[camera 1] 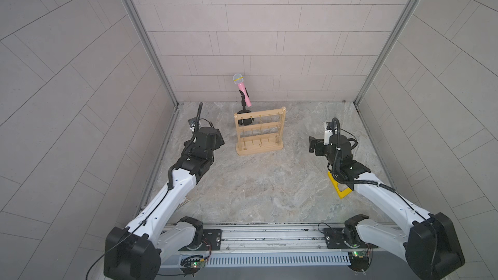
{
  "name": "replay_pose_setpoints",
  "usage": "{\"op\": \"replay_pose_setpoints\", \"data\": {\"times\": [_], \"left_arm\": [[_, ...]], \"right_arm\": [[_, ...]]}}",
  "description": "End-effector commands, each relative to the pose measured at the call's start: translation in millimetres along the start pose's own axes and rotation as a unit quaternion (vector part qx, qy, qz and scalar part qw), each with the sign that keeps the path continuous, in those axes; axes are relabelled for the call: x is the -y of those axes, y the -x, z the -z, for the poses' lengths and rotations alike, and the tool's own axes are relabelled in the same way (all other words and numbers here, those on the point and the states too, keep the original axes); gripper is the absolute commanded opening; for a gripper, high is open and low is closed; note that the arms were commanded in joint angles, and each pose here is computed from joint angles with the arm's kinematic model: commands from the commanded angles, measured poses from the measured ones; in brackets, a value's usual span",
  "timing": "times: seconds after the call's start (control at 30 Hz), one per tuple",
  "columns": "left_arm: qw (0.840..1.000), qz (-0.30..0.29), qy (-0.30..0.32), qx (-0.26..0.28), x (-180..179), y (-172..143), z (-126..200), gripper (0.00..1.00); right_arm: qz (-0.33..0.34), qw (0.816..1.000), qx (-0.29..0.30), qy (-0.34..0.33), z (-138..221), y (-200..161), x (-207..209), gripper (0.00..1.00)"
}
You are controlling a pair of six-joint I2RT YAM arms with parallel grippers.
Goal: Hang the necklace on the jewelry display stand
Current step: Reset both arms
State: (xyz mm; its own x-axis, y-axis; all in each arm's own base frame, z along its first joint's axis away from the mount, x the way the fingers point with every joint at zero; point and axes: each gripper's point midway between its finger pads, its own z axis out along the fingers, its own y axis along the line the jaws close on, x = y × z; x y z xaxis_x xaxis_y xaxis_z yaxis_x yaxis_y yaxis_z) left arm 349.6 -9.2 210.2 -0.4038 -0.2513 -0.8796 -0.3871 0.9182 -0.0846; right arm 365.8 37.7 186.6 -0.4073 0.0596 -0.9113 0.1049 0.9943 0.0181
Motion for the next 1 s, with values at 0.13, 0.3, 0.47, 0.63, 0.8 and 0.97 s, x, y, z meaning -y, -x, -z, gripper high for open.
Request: {"op": "replay_pose_setpoints", "data": {"times": [0.13,0.3,0.47,0.63,0.8,0.97], "left_arm": [[0.994,-0.089,0.065,0.02,-47.6,-47.4,-58.4,1.0],[0.997,-0.063,0.006,0.052,-42.2,-63.2,-71.9,0.99],[0.993,-0.113,-0.04,0.014,-26.1,-65.3,-91.2,1.0],[0.993,-0.086,-0.036,0.075,-37.5,-68.9,-98.4,1.0],[0.993,-0.094,-0.038,0.062,-36.8,-79.9,-105.4,1.0],[0.992,-0.108,-0.033,0.063,-34.8,-79.7,-109.2,1.0]], "right_arm": [[-0.042,0.993,0.013,-0.112,-36.0,-37.2,85.1,1.0],[-0.037,0.994,0.015,-0.099,-57.2,-59.4,94.8,1.0],[-0.013,0.994,0.041,-0.096,-63.9,-62.6,91.6,1.0],[0.008,0.995,0.033,-0.092,-65.9,-74.6,83.8,1.0],[0.007,0.994,0.057,-0.09,-63.2,-71.6,83.4,1.0],[0.018,0.983,0.066,-0.171,-56.4,-67.4,94.5,1.0]]}}
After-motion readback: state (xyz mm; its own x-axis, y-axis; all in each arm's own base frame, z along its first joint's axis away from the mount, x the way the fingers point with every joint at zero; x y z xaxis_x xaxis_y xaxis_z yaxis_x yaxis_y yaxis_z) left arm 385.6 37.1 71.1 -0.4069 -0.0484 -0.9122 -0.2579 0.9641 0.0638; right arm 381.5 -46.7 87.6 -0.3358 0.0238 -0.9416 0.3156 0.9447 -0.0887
